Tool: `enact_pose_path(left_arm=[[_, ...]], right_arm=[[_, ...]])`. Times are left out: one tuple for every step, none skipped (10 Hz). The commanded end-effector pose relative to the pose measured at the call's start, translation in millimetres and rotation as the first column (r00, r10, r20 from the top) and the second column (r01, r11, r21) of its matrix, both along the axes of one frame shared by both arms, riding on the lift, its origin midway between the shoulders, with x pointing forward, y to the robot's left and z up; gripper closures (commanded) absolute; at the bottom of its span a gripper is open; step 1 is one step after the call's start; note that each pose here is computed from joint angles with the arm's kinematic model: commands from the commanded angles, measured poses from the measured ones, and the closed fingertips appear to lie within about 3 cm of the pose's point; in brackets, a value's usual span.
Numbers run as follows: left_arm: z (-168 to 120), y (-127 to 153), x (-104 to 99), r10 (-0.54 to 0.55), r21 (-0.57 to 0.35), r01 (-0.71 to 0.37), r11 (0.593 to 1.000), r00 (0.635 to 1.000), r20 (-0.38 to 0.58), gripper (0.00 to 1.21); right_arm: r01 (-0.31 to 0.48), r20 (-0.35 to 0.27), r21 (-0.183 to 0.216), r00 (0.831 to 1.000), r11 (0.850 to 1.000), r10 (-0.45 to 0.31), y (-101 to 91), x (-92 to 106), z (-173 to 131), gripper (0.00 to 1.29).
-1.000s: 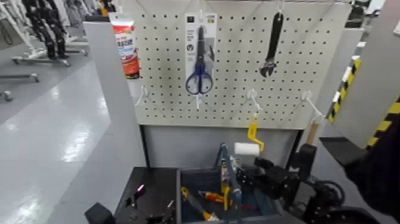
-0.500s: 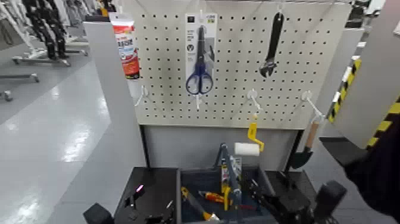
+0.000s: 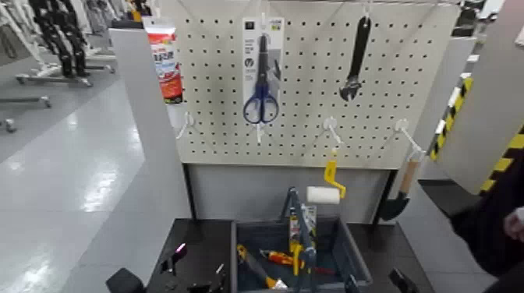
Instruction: Put the yellow pliers into the crate.
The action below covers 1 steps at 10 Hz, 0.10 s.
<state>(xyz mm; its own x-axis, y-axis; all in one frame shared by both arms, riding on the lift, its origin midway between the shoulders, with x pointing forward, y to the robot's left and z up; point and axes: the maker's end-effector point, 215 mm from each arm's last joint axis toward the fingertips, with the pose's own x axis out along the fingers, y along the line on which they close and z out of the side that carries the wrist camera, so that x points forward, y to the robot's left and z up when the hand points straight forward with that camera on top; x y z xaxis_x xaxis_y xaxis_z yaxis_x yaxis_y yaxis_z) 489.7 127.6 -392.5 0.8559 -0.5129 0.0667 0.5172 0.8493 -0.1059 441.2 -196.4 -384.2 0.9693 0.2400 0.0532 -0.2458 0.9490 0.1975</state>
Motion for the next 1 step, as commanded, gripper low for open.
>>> enact_pose_path(left_arm=[[-1.1, 0.8, -1.7, 0.007, -0.005, -0.007, 1.000, 1.000, -0.004, 0.13]], right_arm=[[0.049, -0.029, -0.008, 0.998, 0.999, -0.049, -7.5, -17.8, -12.4, 0.15]])
